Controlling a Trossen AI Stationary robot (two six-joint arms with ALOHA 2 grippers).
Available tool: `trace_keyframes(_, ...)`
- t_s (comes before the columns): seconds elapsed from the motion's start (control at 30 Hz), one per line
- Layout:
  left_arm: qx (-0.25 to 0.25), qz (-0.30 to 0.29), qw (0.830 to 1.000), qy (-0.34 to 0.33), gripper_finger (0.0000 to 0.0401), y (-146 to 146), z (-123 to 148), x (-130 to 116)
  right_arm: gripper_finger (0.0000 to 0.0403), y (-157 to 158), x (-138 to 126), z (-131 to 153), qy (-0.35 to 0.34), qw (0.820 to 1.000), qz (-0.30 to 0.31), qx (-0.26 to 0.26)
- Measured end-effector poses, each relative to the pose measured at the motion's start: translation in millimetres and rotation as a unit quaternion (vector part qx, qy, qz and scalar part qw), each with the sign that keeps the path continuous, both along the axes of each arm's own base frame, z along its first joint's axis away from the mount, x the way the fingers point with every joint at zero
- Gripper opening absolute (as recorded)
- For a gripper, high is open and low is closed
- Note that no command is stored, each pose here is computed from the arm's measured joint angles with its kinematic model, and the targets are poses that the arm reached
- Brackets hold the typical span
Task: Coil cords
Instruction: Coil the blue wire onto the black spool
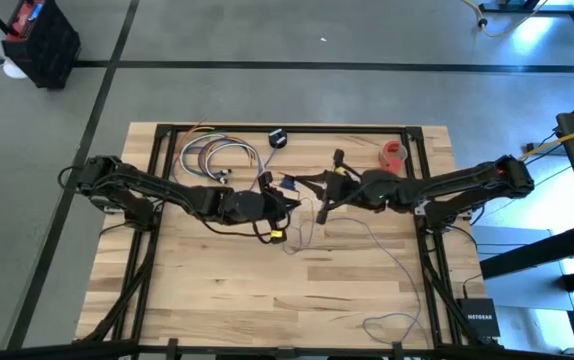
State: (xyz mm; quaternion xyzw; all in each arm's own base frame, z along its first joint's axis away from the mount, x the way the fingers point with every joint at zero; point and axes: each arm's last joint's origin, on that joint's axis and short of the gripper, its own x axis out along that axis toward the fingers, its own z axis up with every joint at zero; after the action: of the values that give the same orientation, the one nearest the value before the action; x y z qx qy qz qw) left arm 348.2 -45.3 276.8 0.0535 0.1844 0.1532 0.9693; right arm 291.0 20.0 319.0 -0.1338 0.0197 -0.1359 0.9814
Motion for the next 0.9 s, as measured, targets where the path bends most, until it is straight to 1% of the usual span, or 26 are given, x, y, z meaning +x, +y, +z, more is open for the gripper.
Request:
trace_keyframes(0.4,0.013,0.001,1.000,0.013,0.0006,6.1,-3.0,1.8,0.0005,0.7,-21.8,27.7,-0.064,0.996,0.057,0.003)
trace_keyframes(0.5,0.014,0.000,1.000,0.020,0.0006,5.7,-7.4,3.6,0.0005,0.6,-27.4,35.9,-0.089,0.994,0.065,0.002)
trace_keyframes(0.67,0.026,-0.001,0.999,0.039,0.0006,7.4,-18.4,9.2,0.0005,0.0,-35.1,46.4,-0.105,0.992,0.067,-0.009)
trace_keyframes(0.8,0.030,0.006,0.998,0.051,0.0005,12.7,-27.7,14.4,0.0005,-0.2,-37.4,65.3,-0.115,0.991,0.066,-0.020)
trace_keyframes(0.9,0.040,0.007,0.997,0.068,0.0006,15.9,-36.1,17.6,0.0005,-0.4,-39.5,82.3,-0.108,0.992,0.066,-0.022)
